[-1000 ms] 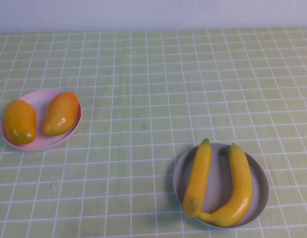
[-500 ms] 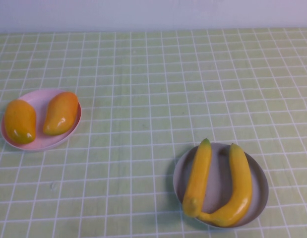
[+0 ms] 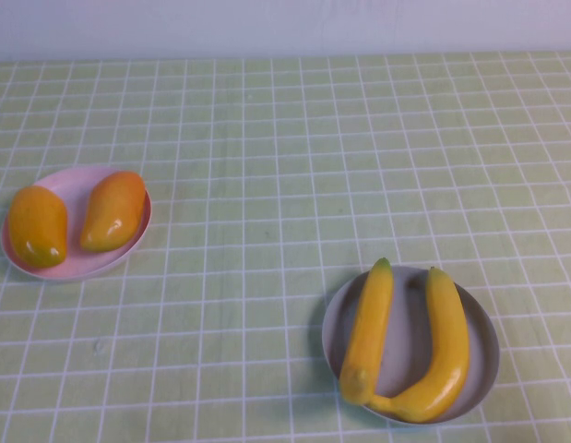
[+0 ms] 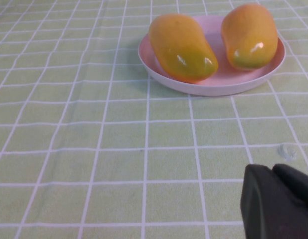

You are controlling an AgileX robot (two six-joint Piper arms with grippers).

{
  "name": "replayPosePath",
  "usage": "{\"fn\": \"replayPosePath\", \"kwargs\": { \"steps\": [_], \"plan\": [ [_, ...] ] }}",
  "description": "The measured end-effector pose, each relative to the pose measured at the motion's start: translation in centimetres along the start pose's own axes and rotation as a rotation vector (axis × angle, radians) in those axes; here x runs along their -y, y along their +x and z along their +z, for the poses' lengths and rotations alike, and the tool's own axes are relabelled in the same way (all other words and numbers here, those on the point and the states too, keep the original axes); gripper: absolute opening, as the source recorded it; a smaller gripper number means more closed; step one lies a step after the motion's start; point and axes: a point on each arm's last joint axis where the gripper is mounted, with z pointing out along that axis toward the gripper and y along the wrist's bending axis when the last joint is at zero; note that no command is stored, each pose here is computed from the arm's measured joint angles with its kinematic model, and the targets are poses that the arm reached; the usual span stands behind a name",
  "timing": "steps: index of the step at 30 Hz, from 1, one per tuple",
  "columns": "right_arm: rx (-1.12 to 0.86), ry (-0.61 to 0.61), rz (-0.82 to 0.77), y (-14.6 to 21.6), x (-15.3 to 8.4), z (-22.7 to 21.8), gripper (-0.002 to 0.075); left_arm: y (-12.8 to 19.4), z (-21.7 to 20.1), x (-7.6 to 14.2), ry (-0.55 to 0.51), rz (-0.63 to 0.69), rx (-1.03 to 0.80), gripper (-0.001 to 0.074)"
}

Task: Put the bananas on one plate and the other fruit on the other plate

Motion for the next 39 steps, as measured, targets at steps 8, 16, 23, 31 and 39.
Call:
{"fn": "replayPosePath", "kwargs": {
  "steps": [8, 16, 23, 31, 39],
  "plan": [
    [-0.064, 0.036, 0.016, 0.9, 0.3, -0.5, -0.0015, 0.0, 0.0, 0.0, 0.0, 0.0, 0.001, -0.0004],
    [-0.085, 0.028, -0.016, 1.3, 0.3, -0.5, -0.0015, 0.0, 0.0, 0.0, 0.0, 0.0, 0.001, -0.0004],
    [-0.251, -0.022, -0.031, 3.4, -0.1, -0.6, -0.0015, 0.0, 0.0, 0.0, -0.002, -0.001, 0.001, -0.0004],
    [-0.253, -0.04, 0.012, 3.5, -0.3, -0.7, -0.0015, 0.0, 0.0, 0.0, -0.002, -0.001, 0.001, -0.0004],
    [-0.251, -0.042, 0.021, 3.5, -0.3, -0.7, -0.0015, 0.0, 0.0, 0.0, -0.002, -0.001, 0.001, -0.0004]
  ]
}}
